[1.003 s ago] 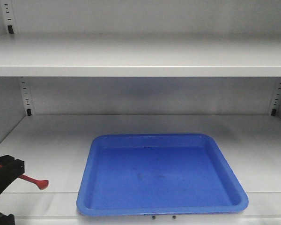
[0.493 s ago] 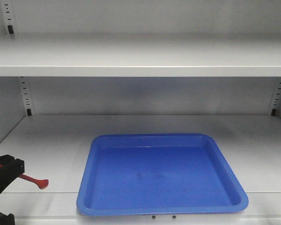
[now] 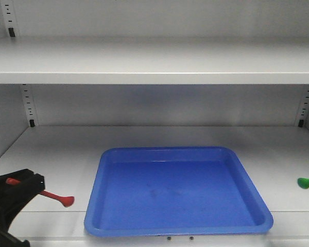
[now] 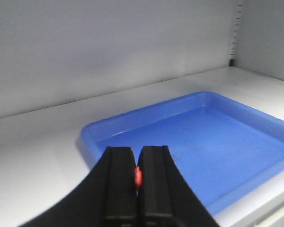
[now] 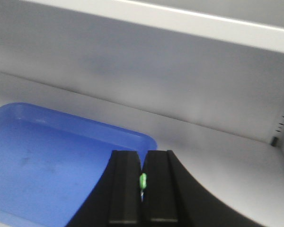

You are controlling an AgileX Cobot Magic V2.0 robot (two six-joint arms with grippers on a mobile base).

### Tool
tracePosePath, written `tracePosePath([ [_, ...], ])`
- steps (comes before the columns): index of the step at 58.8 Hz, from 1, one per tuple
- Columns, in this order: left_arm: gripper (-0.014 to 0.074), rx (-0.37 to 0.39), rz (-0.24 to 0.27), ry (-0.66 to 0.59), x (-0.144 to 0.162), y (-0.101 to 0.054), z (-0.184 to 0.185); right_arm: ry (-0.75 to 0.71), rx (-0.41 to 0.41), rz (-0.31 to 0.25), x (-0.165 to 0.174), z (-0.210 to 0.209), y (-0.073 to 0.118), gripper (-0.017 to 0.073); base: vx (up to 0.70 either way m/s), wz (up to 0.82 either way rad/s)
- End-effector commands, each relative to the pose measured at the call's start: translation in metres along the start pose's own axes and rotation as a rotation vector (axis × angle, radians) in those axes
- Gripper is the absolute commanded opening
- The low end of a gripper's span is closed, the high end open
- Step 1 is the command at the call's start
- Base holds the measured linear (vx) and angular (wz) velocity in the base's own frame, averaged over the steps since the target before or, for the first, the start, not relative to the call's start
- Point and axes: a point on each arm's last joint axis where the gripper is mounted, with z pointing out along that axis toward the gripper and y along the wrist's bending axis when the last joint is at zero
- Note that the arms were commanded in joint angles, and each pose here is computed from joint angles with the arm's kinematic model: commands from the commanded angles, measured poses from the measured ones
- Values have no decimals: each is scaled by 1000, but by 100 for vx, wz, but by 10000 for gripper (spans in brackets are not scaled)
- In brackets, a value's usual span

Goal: Sort red and green spoons into left cabinet
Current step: 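Lower both grippers over the blue tray and open to release spoons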

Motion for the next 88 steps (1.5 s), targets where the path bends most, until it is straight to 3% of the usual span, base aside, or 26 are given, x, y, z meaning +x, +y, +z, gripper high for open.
tracePosePath([
  [1,0,54,5,-101,-14,-10,8,-123,-78,-15,-18,12,8,-1,0,0],
  [15,0,162,-3,-132,-7,-35,28,-160,-184,-20,-15,43,24,-1,0,0],
  [54,0,161,14,-113,-22,-49,114,-234,-389,-10,4,99,56,-1,0,0],
  [72,8,161,11,-138,-22,-49,116,-238,-394,-8,4,100,56,20,0,0],
  [82,88,161,13,-124,-15,-50,124,-208,-397,-8,11,107,58,89,0,0],
  [88,180,161,13,-125,-11,-51,128,-192,-401,-46,16,113,60,158,0,0],
])
